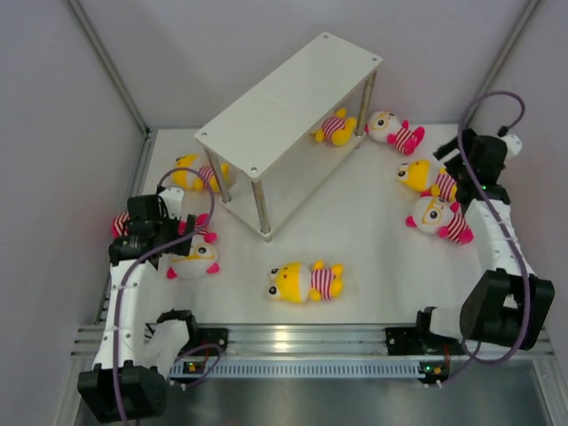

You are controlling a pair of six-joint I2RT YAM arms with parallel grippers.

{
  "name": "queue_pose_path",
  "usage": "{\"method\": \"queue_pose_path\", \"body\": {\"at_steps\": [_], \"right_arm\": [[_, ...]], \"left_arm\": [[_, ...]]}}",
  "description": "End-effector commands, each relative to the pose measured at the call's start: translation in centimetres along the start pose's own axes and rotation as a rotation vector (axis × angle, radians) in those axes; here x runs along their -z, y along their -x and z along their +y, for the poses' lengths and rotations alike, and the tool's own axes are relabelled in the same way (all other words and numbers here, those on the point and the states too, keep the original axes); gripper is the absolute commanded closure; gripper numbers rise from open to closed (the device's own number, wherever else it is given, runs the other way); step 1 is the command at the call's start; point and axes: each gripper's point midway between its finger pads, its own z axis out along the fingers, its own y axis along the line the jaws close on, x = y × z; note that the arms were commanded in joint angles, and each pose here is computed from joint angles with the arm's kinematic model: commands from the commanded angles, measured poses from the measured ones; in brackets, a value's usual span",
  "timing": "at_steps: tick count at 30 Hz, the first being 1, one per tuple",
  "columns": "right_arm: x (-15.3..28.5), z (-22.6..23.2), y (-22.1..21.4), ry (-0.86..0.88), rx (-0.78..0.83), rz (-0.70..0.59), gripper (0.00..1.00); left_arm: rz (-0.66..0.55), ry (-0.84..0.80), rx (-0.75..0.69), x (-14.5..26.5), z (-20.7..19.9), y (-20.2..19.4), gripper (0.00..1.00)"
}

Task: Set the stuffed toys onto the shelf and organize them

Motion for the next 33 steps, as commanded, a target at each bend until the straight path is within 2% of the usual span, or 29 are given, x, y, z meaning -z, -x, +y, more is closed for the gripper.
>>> {"method": "queue_pose_path", "body": {"at_steps": [1,3,6,10,12,18,21,24,25,26,28,30,31,32,33], "right_arm": [[0.3,-9.1,-0.3,-0.199,0.072,0.08,0.13],[0.0,-12.9,1.6,-0.283,0.041,0.05,0.13],[-2.0,-15.4,1.9,-0.285,0.034,0.114,0.13],[-6.2,-16.2,-1.4,-0.215,0.037,0.347,0.1],[-7.0,-16.7,-4.0,-0.185,0.021,0.431,0.1],[-8.1,-15.9,-6.3,-0.063,-0.003,0.44,0.12],[-9.2,-16.0,-7.5,-0.04,-0.025,0.47,0.17],[-9.8,-15.8,-7.7,-0.015,-0.04,0.463,0.26],[-10.1,-15.7,-7.6,0.003,-0.038,0.451,0.41],[-10.3,-15.5,-7.5,0.01,-0.037,0.442,0.49],[-10.6,-15.1,-6.9,0.036,-0.024,0.413,0.65],[-10.6,-14.5,-5.9,0.055,-0.012,0.383,0.73],[-10.7,-14.2,-5.5,0.065,-0.008,0.372,0.88],[-10.7,-13.8,-4.8,0.076,-0.004,0.351,0.96],[-10.4,-13.2,-3.8,0.084,0.007,0.322,1.0]], "left_arm": [[-0.032,0.019,-0.005,0.7,0.0,0.5,0.01],[-0.036,0.011,-0.02,0.7,-0.4,0.5,0.01],[-0.034,-0.002,-0.031,0.6,-0.8,0.4,0.01],[-0.024,-0.002,-0.037,0.4,-0.9,0.1,0.01],[-0.021,0.004,-0.035,0.4,-0.8,0.1,0.01],[0.004,0.009,-0.036,0.0,-0.7,-0.2,0.01],[0.009,0.019,-0.033,-0.1,-0.5,-0.1,0.01],[0.016,0.028,-0.03,-0.1,-0.3,-0.1,0.01],[0.018,0.028,-0.028,-0.2,-0.3,-0.2,0.01],[0.021,0.026,-0.029,-0.2,-0.4,-0.3,0.01],[0.024,0.026,-0.027,-0.3,-0.3,-0.3,0.01],[0.029,0.023,-0.029,-0.4,-0.4,-0.4,0.01],[0.03,0.026,-0.029,-0.4,-0.3,-0.4,0.01],[0.03,0.026,-0.028,-0.4,-0.3,-0.4,0.01],[0.034,0.022,-0.031,-0.5,-0.4,-0.5,0.01]]}}
